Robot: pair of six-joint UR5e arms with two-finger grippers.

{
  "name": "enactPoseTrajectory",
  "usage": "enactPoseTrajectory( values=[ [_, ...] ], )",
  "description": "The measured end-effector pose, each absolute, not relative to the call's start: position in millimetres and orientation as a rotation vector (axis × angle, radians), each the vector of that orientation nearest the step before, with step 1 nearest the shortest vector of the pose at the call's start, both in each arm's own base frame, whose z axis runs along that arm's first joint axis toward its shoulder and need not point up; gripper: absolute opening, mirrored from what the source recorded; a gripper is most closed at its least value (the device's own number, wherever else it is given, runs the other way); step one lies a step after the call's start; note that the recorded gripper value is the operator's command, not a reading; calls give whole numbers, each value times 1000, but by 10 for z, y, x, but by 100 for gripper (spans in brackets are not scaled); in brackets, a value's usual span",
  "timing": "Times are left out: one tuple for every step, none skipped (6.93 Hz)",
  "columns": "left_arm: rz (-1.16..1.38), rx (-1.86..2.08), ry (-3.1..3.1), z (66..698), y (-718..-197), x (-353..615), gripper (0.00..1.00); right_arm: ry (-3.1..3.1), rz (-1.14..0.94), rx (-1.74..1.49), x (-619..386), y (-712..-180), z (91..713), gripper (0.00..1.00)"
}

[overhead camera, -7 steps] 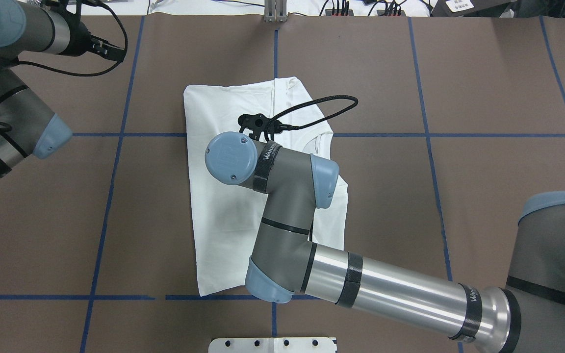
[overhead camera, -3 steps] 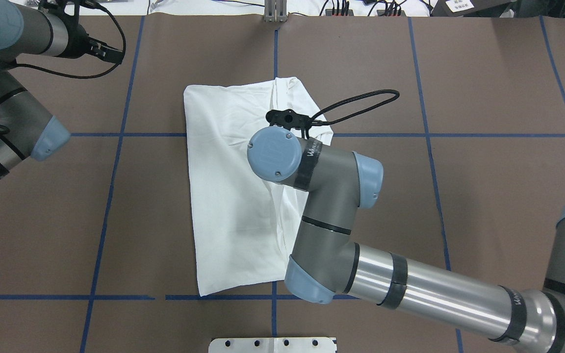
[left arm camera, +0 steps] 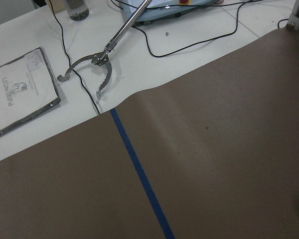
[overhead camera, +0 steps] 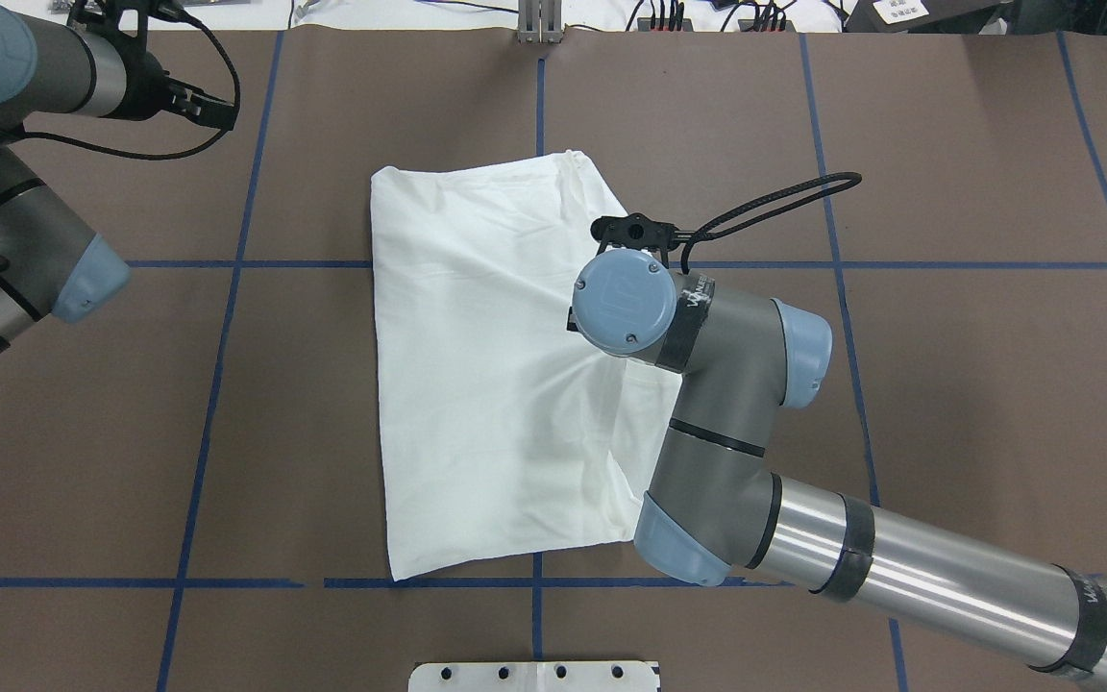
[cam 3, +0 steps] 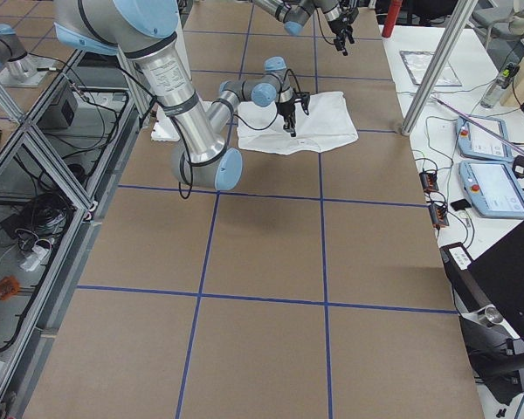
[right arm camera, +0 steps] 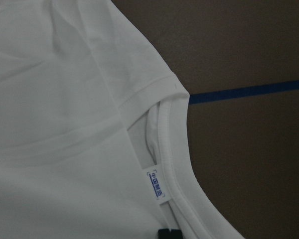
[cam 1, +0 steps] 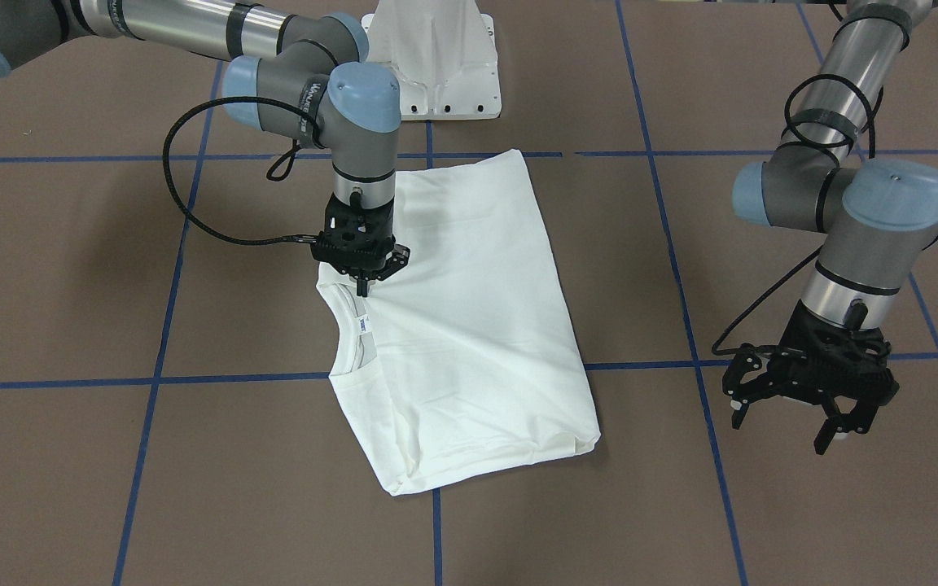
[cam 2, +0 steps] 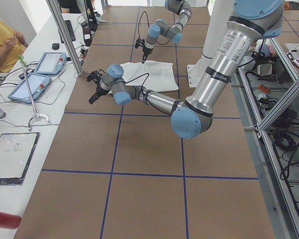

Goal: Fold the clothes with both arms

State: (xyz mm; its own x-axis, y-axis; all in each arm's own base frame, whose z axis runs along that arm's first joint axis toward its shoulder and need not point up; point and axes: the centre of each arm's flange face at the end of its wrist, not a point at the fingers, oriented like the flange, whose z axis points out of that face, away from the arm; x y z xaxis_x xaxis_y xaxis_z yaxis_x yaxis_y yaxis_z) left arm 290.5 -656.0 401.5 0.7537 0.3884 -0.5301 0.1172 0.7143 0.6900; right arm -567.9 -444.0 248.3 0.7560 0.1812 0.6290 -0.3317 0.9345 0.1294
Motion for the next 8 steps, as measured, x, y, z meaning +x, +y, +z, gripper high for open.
enactPoseTrajectory(
  values=[
    [159, 774, 721, 4014, -6549, 2901, 100, -651, 282, 245, -5637, -4467, 2534, 100],
    [156, 773, 723, 4012, -6547, 2899, 100, -654, 287, 249, -5619, -4482, 2522, 100],
    [155, 772, 723, 4015, -6546, 2898, 100, -675, 291, 253, -5580, -4470, 2416, 100],
    [155, 772, 723, 4017, -6546, 2899, 100, -711, 290, 257, -5486, -4407, 2252, 100],
    [155, 771, 723, 4024, -6547, 2900, 100, -746, 292, 251, -5409, -4261, 2143, 100],
    [154, 769, 722, 4033, -6549, 2901, 100, -774, 298, 232, -5419, -3970, 2126, 100],
    [155, 767, 721, 4044, -6550, 2906, 100, -797, 300, 221, -5477, -3638, 2127, 100],
    [157, 765, 721, 4054, -6545, 2922, 100, -808, 295, 223, -5552, -3337, 2149, 100]
  ],
)
